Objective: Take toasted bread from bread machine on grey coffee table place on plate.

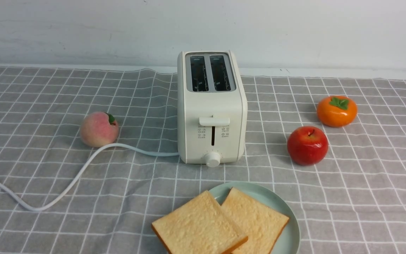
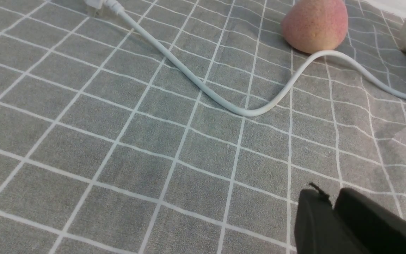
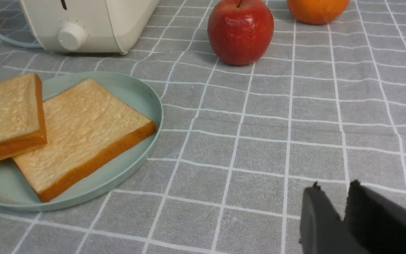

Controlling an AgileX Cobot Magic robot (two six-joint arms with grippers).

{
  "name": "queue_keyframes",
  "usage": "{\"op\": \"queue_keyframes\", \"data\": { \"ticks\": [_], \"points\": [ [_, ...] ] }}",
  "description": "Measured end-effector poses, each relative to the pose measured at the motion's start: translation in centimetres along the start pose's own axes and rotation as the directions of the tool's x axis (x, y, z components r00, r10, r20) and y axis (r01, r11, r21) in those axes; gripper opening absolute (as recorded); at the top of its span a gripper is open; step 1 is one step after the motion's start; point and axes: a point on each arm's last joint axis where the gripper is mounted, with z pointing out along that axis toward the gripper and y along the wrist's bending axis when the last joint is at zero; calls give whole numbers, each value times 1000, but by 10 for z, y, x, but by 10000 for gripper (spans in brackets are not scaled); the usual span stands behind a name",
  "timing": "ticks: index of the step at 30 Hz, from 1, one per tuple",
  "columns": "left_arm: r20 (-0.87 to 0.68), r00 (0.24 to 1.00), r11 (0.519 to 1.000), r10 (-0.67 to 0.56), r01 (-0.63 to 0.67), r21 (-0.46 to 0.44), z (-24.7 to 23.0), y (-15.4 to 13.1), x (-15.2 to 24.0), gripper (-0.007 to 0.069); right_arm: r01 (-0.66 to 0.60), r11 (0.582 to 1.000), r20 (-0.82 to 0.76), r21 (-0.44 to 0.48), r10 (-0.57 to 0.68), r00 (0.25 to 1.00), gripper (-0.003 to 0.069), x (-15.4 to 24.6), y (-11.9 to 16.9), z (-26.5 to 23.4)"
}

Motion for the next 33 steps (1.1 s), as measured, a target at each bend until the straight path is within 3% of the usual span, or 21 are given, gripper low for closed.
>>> {"op": "queue_keyframes", "data": {
  "ticks": [33],
  "points": [
    [0,1000,1000,0,0,0,0,0,0,111,-1,1000,0,-1,1,1000,177,0,0,0]
  ]
}}
